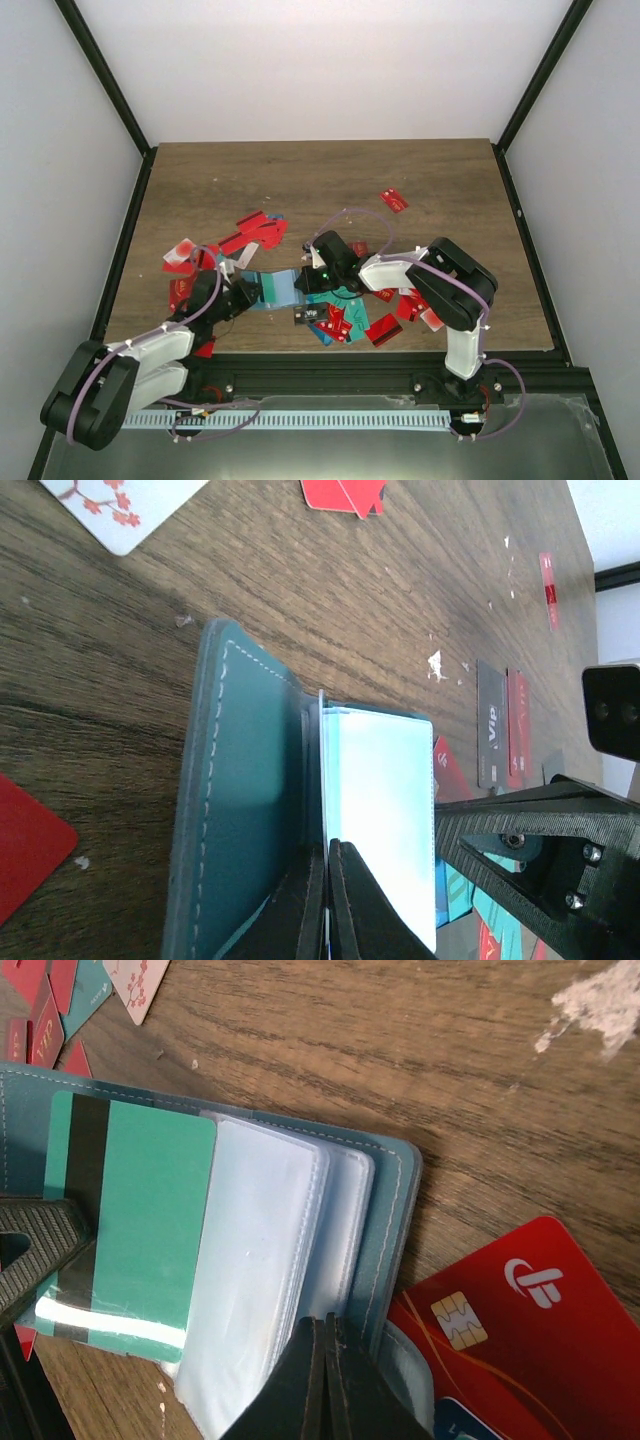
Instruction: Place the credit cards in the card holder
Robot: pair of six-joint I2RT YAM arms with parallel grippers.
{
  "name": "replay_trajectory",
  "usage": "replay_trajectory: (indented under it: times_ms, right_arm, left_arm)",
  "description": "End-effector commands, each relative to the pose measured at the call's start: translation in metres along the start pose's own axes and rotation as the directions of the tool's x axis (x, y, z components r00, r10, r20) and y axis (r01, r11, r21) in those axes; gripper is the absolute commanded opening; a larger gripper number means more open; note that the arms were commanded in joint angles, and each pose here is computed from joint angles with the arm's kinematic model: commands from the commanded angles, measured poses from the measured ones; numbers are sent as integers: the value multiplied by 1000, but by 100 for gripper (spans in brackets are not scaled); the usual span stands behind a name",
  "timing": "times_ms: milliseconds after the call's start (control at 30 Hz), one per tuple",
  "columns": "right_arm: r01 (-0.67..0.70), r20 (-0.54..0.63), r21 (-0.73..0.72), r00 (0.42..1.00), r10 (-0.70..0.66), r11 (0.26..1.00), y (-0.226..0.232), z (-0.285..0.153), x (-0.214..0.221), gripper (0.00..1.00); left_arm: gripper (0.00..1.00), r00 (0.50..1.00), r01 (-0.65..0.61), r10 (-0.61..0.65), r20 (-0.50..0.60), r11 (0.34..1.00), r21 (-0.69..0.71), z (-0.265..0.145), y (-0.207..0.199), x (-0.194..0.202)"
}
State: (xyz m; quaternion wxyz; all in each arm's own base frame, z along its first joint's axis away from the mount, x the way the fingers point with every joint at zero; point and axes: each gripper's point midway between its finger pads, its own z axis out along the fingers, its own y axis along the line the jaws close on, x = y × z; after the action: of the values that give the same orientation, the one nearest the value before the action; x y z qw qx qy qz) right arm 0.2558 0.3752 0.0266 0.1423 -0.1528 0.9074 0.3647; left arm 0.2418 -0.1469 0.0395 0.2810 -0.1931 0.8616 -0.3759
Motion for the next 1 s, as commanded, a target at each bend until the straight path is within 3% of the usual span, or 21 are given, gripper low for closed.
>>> replay_trajectory:
  times_ms: [0,600,967]
  right_arm:
    - [-43,-108,84,993,52,996,-28,9,36,1]
    - [-50,-116,89,991,61,995,-31,11,38,1]
    - [-55,-116,102,991,67,993,-33,10,40,1]
  left_arm:
    - [4,998,-37,41,50,997,-67,-5,18,-3]
    - [4,991,-49,46,124,999,19,-9,4,-13]
    - [4,964,-65,62,259,998,4,-33,-1,-33]
